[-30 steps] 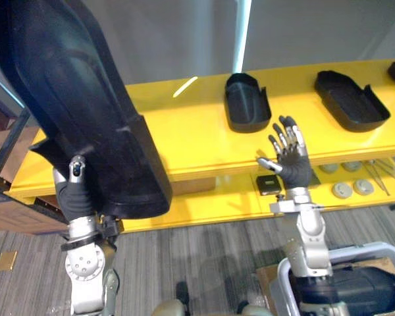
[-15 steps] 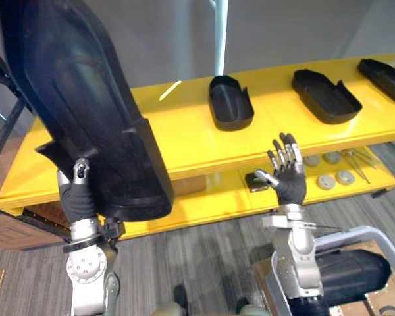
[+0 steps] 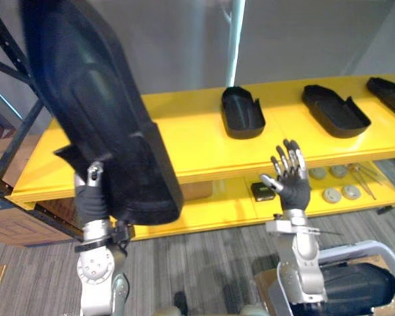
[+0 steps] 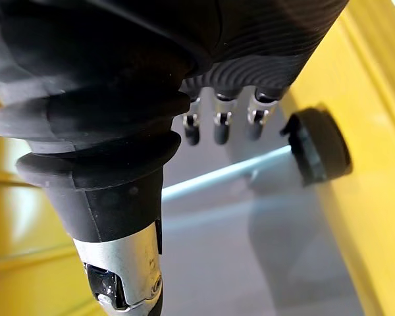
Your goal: Walk over and take plastic housings, then place them on the shelf
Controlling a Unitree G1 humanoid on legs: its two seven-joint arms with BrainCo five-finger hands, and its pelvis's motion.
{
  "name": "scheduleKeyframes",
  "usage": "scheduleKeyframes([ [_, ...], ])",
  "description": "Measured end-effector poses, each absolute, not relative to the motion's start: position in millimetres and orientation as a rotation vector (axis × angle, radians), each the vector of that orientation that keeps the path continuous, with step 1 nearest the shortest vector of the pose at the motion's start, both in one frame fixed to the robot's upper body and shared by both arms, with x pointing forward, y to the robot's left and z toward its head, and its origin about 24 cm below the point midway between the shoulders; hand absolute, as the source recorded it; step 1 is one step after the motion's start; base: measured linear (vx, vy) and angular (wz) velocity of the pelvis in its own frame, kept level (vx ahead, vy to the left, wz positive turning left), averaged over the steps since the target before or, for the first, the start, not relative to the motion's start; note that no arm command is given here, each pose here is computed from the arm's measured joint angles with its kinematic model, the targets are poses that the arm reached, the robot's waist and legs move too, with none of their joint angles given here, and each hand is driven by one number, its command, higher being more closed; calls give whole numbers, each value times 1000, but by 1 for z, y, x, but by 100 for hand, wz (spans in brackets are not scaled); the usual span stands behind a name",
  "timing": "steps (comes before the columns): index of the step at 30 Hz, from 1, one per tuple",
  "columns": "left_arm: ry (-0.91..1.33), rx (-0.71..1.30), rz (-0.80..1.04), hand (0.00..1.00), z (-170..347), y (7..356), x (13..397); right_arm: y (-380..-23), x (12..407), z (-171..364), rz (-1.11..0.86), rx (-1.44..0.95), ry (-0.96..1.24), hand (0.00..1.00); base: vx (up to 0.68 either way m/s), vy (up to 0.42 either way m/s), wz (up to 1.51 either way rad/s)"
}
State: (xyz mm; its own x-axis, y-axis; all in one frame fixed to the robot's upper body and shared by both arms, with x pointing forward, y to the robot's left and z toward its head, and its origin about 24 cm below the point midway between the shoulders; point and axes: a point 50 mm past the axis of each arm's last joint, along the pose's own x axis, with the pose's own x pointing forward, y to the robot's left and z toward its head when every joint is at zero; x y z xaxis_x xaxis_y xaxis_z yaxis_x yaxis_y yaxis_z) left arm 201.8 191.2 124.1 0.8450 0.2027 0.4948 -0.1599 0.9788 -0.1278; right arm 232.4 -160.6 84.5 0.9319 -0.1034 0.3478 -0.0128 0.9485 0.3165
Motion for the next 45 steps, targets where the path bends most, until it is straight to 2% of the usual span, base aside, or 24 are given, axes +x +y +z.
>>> scheduleKeyframes([
  [11, -460, -50, 183, 100, 113, 192, 196, -176, 232, 95, -59, 245, -452, 0, 20, -29, 10],
  [16, -428, -62, 247, 100, 105, 200, 195, -173, 238, 109, -35, 224, -528, 0, 101, -23, -23],
  [22, -432, -109, 223, 100, 103, 188, 197, -178, 239, 113, -30, 187, -543, 0, 128, 210, -62],
  [30, -476, -29, 191, 100, 115, 193, 202, -160, 234, 109, -63, 311, -550, 0, 78, 165, -25],
  [38, -423, -27, 328, 100, 116, 200, 205, -161, 234, 114, -30, 283, -570, 0, -4, -43, 1],
  [43, -389, -20, 414, 100, 117, 202, 212, -148, 241, 138, 102, 266, -667, 0, -40, -31, 12],
  [45, -355, -19, 423, 100, 116, 202, 215, -128, 242, 150, 214, 285, -709, 0, -56, -11, 18],
])
